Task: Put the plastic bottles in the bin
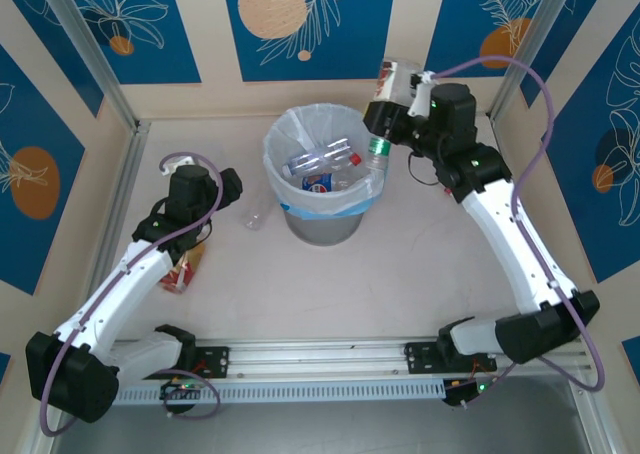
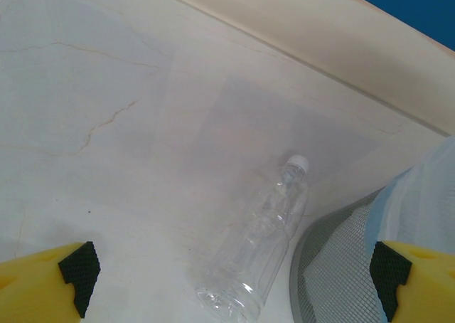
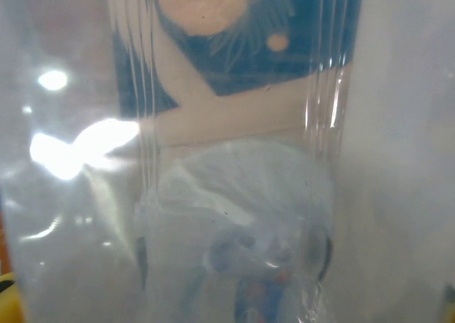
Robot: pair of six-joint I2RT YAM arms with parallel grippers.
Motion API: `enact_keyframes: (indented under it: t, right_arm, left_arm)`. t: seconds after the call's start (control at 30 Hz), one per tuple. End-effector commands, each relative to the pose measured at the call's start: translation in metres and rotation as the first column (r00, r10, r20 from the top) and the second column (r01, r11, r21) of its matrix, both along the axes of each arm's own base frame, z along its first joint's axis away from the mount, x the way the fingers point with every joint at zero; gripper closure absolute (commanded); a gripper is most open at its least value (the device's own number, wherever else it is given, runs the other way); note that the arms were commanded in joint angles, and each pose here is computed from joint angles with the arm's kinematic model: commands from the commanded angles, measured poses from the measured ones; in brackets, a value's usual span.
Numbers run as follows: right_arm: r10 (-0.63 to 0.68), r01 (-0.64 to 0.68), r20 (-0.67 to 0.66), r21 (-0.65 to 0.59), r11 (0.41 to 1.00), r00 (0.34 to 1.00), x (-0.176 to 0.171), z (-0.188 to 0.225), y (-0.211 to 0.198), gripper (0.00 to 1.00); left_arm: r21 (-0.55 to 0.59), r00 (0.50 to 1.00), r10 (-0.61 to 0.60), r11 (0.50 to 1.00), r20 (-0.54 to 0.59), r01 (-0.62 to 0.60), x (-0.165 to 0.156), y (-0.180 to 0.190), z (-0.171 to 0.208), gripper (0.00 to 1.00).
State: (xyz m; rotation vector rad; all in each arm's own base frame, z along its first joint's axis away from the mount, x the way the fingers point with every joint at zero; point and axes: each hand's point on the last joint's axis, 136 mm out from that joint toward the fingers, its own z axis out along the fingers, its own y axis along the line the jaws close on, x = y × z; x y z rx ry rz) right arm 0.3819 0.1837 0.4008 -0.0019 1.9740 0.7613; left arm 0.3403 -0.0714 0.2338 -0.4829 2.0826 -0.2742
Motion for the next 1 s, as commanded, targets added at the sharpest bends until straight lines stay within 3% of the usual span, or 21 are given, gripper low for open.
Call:
enact_keyframes:
  t: [0.0,0.17,0.57,0.97]
  right_arm:
    - [0.114,-0.113,0.005,-0.059,0.992,0.993,-0.005,0.004,0.029,0.38]
    - [0.195,-0.196,-0.019,-0.105,0.975,0.981,-0.001,0.001,0.063,0.37]
    - [0.138,-0.14,-0.026,-0.24,0.96,0.99,0.044,-0.046,0.079,0.36]
    - [0.262,-0.28,-0.098,-0.3,0.912,0.96,0.035,-0.083,0.094,0.28]
  left_arm:
    - [0.009,1.0,-0.019,1.0,0.001,0.019,0.001,0.001,-0.002,0.01]
    - [0.019,1.0,-0.023,1.0,0.005,0.023,0.0,0.002,-0.001,0.01]
    - [0.032,0.999,-0.036,0.999,-0.007,0.036,-0.002,0.002,-0.003,0.01]
    - [0.04,1.0,-0.019,0.999,-0.021,0.02,-0.001,0.005,-0.006,0.01]
